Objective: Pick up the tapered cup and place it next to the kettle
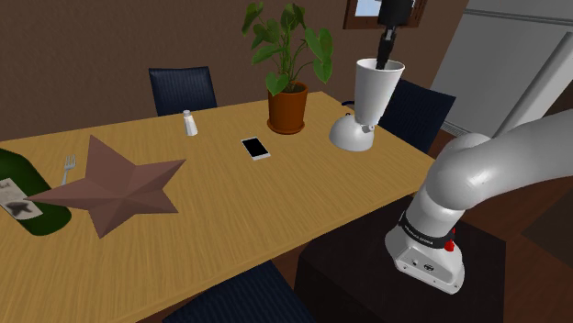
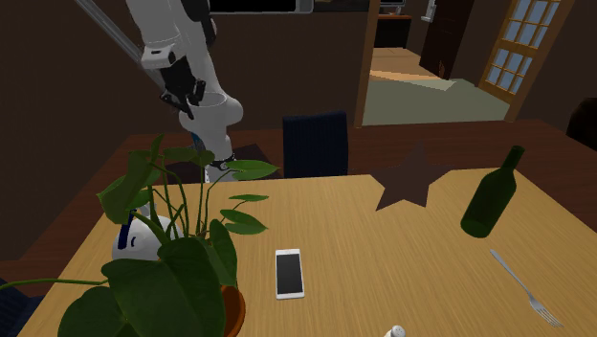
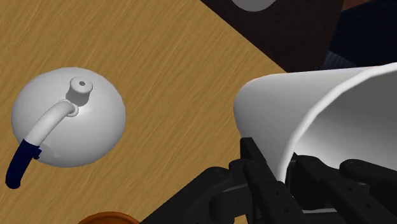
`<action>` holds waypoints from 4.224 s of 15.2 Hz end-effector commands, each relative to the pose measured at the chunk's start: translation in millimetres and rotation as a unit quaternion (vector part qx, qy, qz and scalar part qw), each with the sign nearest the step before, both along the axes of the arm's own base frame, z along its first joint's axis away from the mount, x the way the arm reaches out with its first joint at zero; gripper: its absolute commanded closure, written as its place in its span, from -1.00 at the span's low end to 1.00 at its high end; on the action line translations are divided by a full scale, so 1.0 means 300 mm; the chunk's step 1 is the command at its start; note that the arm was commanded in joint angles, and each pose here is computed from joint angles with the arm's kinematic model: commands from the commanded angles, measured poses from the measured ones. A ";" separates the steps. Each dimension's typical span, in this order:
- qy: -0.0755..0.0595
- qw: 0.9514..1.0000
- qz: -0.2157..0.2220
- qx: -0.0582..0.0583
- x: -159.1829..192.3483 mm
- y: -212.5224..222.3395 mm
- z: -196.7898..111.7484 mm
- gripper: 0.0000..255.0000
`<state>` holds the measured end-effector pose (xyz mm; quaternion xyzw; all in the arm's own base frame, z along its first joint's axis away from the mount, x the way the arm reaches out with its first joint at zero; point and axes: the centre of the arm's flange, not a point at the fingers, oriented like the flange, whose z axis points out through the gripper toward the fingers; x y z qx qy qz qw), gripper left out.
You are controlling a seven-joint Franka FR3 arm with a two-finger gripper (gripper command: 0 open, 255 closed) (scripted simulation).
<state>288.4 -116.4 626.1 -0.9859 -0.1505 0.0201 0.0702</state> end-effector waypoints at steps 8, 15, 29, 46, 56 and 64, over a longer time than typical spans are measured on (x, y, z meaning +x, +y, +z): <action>0.000 1.000 0.001 0.000 -0.228 -0.316 -0.001 1.00; 0.000 1.000 0.001 0.000 -0.409 -0.565 -0.001 1.00; 0.000 1.000 0.001 0.000 -0.561 -0.774 -0.141 1.00; 0.000 1.000 0.001 0.000 -0.561 -0.774 -0.441 1.00; 0.000 1.000 0.001 0.000 -0.561 -0.774 -0.617 1.00; 0.000 1.000 0.001 0.000 -0.561 -0.774 -0.757 1.00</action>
